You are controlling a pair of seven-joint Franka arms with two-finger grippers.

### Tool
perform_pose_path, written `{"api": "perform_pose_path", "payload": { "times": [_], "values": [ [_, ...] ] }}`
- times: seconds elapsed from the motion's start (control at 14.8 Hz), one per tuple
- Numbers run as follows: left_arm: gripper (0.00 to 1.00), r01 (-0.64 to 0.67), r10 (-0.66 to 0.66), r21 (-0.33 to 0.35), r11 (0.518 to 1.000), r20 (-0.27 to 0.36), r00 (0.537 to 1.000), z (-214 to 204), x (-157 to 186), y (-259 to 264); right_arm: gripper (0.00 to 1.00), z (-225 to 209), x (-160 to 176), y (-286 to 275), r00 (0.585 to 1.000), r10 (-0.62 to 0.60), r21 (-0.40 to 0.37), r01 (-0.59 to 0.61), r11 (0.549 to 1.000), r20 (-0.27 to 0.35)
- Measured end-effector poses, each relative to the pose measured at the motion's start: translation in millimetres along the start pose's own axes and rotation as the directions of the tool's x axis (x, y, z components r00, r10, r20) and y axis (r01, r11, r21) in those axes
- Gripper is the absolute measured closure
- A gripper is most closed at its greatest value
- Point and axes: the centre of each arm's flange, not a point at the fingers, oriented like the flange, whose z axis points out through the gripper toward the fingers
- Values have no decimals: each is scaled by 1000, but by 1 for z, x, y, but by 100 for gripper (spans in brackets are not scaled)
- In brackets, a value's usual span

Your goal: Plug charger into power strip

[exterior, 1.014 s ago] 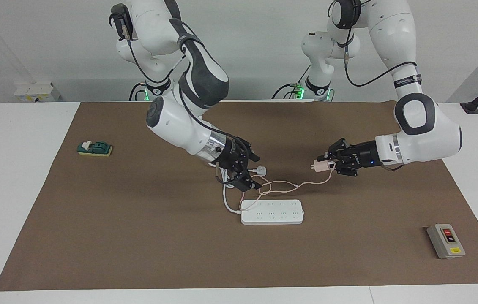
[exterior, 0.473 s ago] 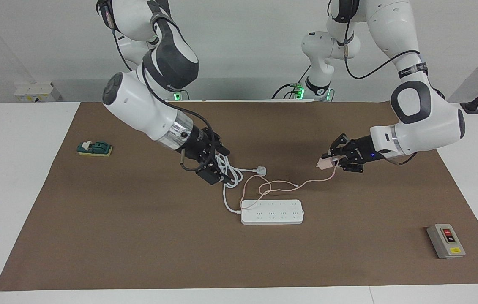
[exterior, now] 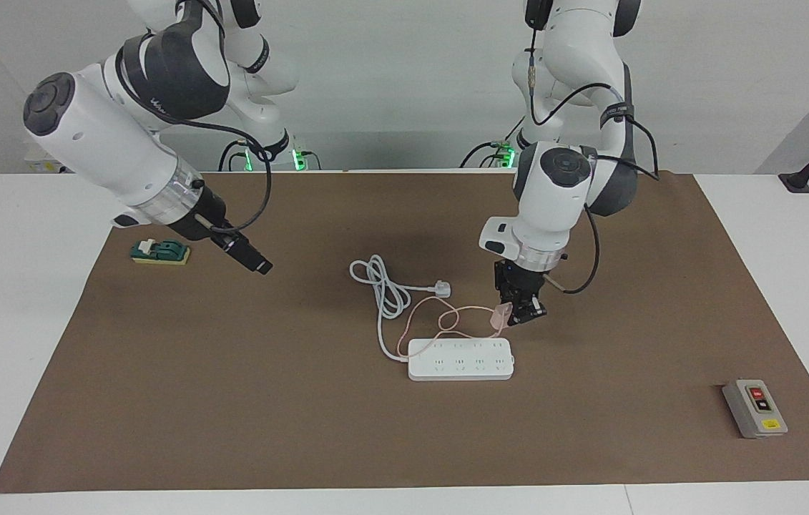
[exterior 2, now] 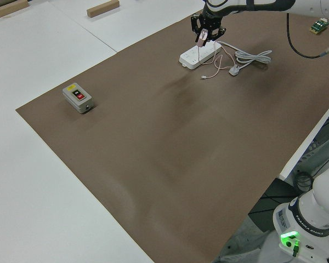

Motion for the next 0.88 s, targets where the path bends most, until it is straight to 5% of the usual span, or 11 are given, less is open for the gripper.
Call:
{"api": "perform_pose_path", "payload": {
  "times": [0.14, 0.41, 0.88],
  "values": [
    [69, -144, 143, 56, 988, 10, 990, 5, -5, -7, 0, -20, 1, 19, 982, -183, -65, 180, 982, -47],
    [69, -298, 291, 112, 948, 76, 954, 9, -4, -12, 0, -70, 2, 68, 869, -486, -174, 466, 867, -94],
    [69, -331, 327, 24, 943, 107, 939, 45, 0, 12, 0, -108, -43, 121, 800, -597, -288, 561, 776, -52]
  ]
}}
